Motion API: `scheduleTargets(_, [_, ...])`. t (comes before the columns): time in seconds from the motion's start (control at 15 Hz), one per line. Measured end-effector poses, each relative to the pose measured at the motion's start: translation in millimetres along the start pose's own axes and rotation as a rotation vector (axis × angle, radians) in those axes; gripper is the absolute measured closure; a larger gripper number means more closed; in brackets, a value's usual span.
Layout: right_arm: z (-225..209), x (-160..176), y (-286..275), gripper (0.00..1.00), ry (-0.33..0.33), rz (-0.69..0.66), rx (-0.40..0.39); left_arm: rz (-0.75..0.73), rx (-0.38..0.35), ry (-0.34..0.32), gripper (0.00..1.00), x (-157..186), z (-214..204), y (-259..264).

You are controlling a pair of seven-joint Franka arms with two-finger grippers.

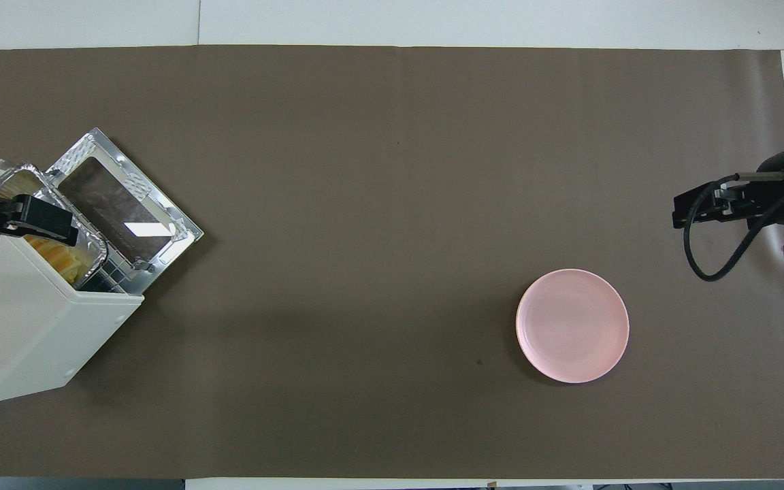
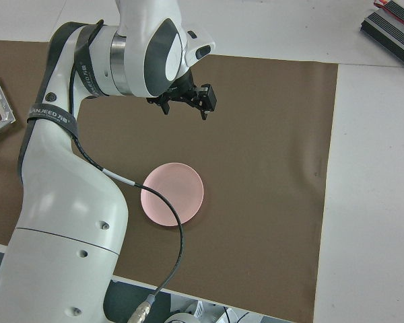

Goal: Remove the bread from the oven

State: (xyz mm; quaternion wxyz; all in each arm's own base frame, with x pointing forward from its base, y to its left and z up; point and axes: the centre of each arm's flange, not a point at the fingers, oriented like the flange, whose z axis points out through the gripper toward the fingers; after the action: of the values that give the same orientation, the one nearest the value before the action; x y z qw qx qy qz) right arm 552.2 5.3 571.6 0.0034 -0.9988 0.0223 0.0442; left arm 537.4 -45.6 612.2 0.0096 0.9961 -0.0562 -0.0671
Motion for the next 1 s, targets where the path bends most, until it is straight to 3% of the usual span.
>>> scheduleTargets(0.6, [0.0, 0.0, 0.0, 0.00, 0.000, 0.000, 0.000, -0.007, 0.000, 0.002, 0.00, -0.2, -0.7, -3.6])
scheduleTargets(1.0, [0.0, 0.0, 0.0, 0.00, 0.000, 0.000, 0.000, -0.090, -0.003, 0.009, 0.00, -0.9, -4.9, -15.1])
